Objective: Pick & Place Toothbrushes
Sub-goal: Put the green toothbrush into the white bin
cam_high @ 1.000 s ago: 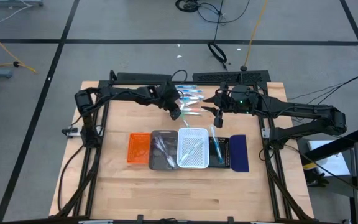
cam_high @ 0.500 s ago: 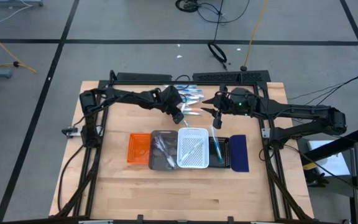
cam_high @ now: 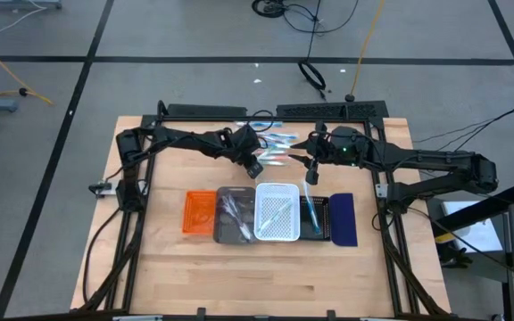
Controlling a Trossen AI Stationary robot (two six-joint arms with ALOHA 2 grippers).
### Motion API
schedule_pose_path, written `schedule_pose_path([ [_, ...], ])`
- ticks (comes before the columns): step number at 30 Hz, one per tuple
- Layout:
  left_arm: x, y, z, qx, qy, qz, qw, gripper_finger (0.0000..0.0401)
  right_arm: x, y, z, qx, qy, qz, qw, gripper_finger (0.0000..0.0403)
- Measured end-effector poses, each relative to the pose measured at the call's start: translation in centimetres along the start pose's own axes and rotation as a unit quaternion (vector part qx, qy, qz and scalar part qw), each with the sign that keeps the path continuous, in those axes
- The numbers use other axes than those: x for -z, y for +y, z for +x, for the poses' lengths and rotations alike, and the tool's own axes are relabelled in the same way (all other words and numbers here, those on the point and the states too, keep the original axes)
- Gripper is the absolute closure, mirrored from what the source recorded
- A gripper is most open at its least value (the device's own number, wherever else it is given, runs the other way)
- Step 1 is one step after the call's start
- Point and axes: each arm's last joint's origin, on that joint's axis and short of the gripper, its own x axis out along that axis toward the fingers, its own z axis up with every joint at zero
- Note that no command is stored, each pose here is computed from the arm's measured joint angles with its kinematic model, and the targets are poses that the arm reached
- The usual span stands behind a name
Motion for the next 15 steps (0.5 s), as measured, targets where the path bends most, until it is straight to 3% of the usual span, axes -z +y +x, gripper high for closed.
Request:
schedule_pose_path([
  [7,-0.9,-0.4,-3.0,-0.024,-0.022,0.012,0.999,0.0397,0.0,0.0,0.0,0.001,0.000,0.000,1.000,0.0287],
  [15,-1.2,-1.8,-8.4,-0.029,-0.029,0.029,0.999,0.0398,0.1,-0.2,0.0,0.004,0.005,0.003,1.000,0.0287],
])
